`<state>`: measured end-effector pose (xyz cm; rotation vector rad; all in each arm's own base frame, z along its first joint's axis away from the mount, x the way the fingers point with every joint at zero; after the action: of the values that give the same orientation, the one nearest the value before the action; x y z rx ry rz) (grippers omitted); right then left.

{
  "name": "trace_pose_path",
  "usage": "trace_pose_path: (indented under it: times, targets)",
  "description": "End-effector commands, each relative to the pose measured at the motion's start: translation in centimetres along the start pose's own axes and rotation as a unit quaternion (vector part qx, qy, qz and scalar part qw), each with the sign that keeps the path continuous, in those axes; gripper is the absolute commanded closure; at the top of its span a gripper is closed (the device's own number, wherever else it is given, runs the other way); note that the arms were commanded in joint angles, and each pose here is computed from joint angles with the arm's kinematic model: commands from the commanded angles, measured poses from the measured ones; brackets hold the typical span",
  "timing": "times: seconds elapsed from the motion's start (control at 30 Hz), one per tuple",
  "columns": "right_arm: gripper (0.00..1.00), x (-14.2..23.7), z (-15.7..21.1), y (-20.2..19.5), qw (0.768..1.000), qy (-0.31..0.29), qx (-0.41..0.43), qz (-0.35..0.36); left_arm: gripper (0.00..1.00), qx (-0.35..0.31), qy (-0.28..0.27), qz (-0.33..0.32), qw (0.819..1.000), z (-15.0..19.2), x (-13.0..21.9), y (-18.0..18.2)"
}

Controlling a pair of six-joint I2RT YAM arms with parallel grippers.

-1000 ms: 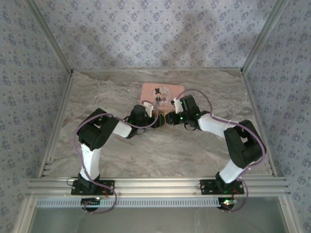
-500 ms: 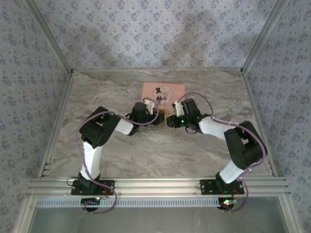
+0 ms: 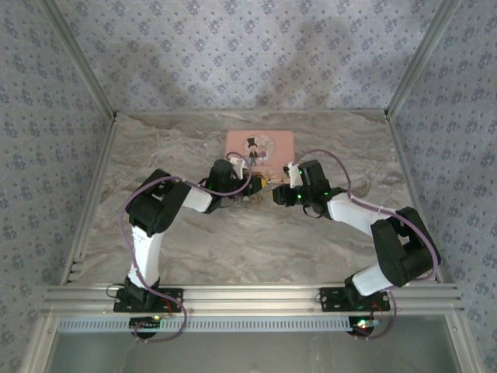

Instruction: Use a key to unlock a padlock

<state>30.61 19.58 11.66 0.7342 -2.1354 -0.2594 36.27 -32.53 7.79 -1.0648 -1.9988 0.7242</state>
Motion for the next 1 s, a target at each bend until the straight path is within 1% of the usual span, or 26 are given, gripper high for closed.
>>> trace_pose_path:
  times: [0.0, 0.17, 0.23, 0.4, 0.5, 0.6, 0.67, 0.73, 0.97]
  targets:
    - [0.64, 0.4, -0.5, 0.3, 1.000, -0.013, 0.016, -0.006, 1.00, 0.054, 0.028, 0.038, 0.997, -1.2, 0.4, -2.1]
    - [0.64, 0.3, -1.6, 1.1, 0.999, -0.023, 0.037, -0.029, 1.00, 0.107, 0.063, 0.055, 0.991, -1.7, 1.0, -3.3]
    - [0.63, 0.2, -2.2, 1.5, 0.998, -0.027, 0.048, -0.037, 1.00, 0.141, 0.086, 0.061, 0.984, -1.9, 1.0, -3.7]
    - [0.57, -0.1, -3.4, 1.6, 0.996, -0.036, 0.073, -0.035, 1.00, 0.203, 0.117, 0.080, 0.969, -2.6, 1.2, -4.7]
    - [0.57, 0.0, -4.4, 1.8, 0.995, -0.048, 0.078, -0.043, 1.00, 0.210, 0.138, 0.070, 0.965, -2.6, 1.4, -4.9]
    - [0.57, 0.1, -5.2, 1.4, 0.994, -0.054, 0.086, -0.035, 1.00, 0.221, 0.141, 0.069, 0.963, -2.8, 1.7, -4.9]
    - [0.55, 0.1, -5.6, 1.2, 0.994, -0.054, 0.090, -0.034, 1.00, 0.233, 0.146, 0.074, 0.959, -2.9, 1.8, -5.1]
    - [0.54, 0.0, -6.1, 1.0, 0.994, -0.053, 0.095, -0.032, 1.00, 0.240, 0.154, 0.072, 0.956, -3.0, 2.0, -5.2]
    - [0.54, -0.6, -6.7, 0.8, 0.992, -0.035, 0.124, -0.015, 1.00, 0.243, 0.165, 0.066, 0.954, -3.6, 2.5, -5.7]
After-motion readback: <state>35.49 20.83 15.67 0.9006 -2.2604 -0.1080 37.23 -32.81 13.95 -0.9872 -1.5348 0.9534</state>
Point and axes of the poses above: each hand's point on the last joint's axis, 136 mm out from that joint toward the fingers, its own x axis back along the fingers, its own y axis along the line the jaws close on, z = x × y, the point moved 4 cm from there along x, back along the fingers, and after that the axes turned 1 degree about -x, right-handed, at the moved point
